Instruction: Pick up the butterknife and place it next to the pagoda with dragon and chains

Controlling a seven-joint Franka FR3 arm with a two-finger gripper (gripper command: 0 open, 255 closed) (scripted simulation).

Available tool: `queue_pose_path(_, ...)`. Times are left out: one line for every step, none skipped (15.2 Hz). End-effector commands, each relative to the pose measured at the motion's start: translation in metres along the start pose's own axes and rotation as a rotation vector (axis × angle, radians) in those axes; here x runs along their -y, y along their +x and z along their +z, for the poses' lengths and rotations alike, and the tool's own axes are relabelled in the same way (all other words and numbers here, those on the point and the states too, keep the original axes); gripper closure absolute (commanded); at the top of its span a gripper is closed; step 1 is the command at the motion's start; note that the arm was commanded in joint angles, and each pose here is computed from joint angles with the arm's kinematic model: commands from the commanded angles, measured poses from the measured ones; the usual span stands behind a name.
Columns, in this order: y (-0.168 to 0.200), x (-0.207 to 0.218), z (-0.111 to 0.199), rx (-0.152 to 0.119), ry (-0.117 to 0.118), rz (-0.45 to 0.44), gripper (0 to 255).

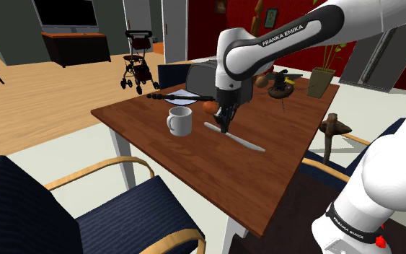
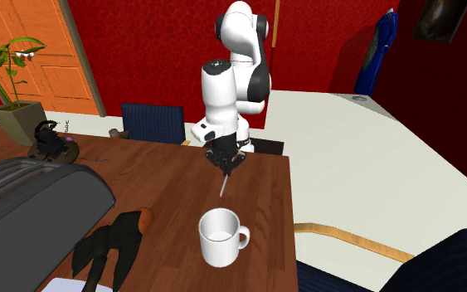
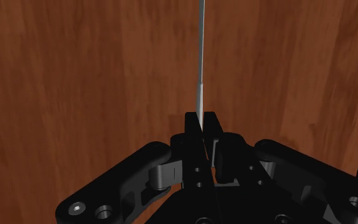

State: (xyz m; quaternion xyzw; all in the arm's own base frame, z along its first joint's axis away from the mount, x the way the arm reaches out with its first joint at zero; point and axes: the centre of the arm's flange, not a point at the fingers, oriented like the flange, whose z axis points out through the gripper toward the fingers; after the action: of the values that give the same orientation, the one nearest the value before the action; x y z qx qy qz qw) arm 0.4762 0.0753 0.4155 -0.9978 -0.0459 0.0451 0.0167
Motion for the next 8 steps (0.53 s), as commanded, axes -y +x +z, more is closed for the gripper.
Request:
queue_pose_path(-0.001,0.0,-0.011,0.0,0.0,0.0,255)
queue_pose_path(-0.002,0.0,-0.017,0.0,0.0,0.0,255)
queue_pose_path(-0.002,0.0,-0.022,0.0,0.0,0.0,255)
queue_pose_path(-0.003,0.0,-0.027,0.0,0.0,0.0,255)
queue_pose_path(-0.003,0.0,-0.032,0.0,0.0,0.0,255)
queue_pose_path(-0.004,0.001,-0.038,0.0,0.0,0.0,255)
queue_pose_path(-0.004,0.001,-0.043,0.0,0.0,0.0,255)
queue_pose_path(-0.005,0.001,-0.048,0.0,0.0,0.0,255)
